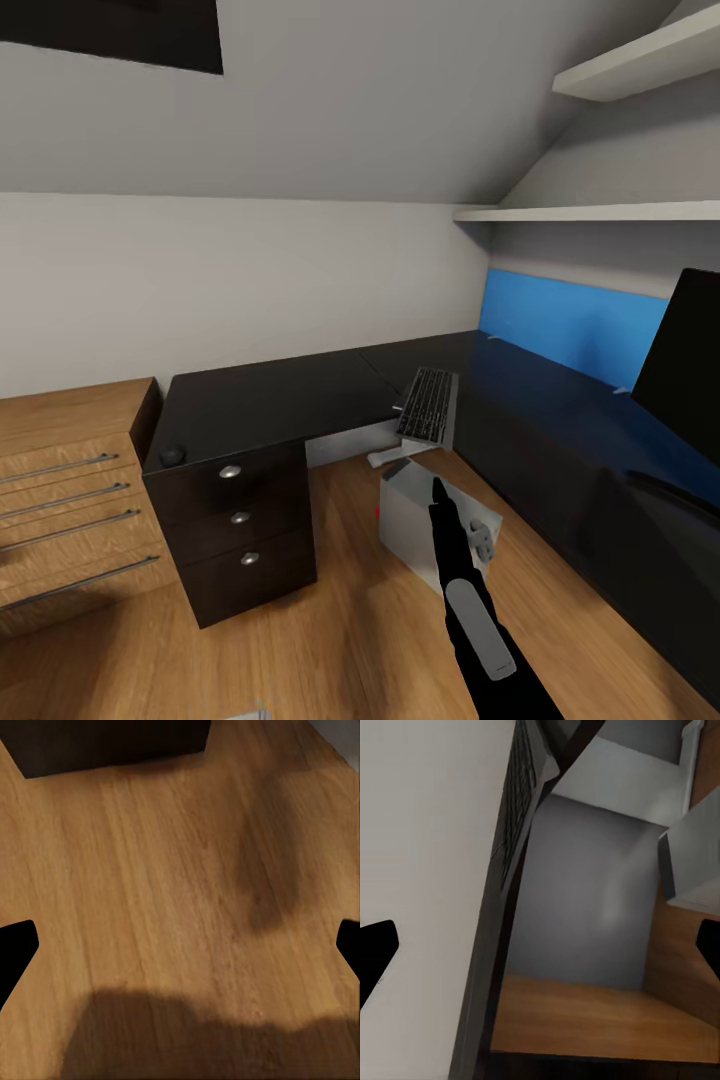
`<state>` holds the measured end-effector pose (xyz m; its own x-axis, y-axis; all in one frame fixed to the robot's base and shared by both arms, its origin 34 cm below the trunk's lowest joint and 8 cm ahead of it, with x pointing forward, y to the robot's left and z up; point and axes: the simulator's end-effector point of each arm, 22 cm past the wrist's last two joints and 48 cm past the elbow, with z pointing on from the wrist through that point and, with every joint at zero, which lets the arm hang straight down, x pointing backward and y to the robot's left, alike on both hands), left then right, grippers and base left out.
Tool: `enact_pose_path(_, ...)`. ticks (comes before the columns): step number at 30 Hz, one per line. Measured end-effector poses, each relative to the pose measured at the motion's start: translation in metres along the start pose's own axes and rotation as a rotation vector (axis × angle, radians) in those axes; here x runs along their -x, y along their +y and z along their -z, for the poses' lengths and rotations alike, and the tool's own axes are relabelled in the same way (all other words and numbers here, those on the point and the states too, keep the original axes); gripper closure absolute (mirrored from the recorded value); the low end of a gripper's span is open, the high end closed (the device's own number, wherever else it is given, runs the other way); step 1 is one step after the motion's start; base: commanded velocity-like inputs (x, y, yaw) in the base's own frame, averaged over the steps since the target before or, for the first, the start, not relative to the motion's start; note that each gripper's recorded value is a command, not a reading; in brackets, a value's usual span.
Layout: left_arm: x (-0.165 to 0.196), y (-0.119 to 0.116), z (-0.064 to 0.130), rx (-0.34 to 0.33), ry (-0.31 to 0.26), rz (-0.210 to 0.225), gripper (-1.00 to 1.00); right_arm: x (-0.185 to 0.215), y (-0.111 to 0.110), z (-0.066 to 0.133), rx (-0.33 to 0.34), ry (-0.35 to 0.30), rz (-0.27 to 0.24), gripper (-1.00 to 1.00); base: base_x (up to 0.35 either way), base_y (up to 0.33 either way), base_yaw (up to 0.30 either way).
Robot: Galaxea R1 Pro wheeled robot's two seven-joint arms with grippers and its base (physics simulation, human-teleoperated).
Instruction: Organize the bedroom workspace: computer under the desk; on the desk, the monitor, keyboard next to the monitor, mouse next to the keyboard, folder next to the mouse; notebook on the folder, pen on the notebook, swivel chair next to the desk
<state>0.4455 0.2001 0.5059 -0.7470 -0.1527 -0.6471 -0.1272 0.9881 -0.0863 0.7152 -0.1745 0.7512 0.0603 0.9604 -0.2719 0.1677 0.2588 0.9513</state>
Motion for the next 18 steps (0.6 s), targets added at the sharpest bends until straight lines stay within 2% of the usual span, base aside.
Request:
enact_pose_path(14,-0.003,-0.002,0.0,-0.004,0.004,-0.013,-1.0,0.016,-0.007,-0.002,-0.015,-0.034,-0.026,-1.0,0.274,0.0,0.0)
enact_pose_path(18,-0.003,-0.002,0.0,-0.004,0.002,-0.012,-1.0,0.014,-0.019,-0.001,-0.042,-0.028,-0.024,-1.0,0.251,0.0,0.0)
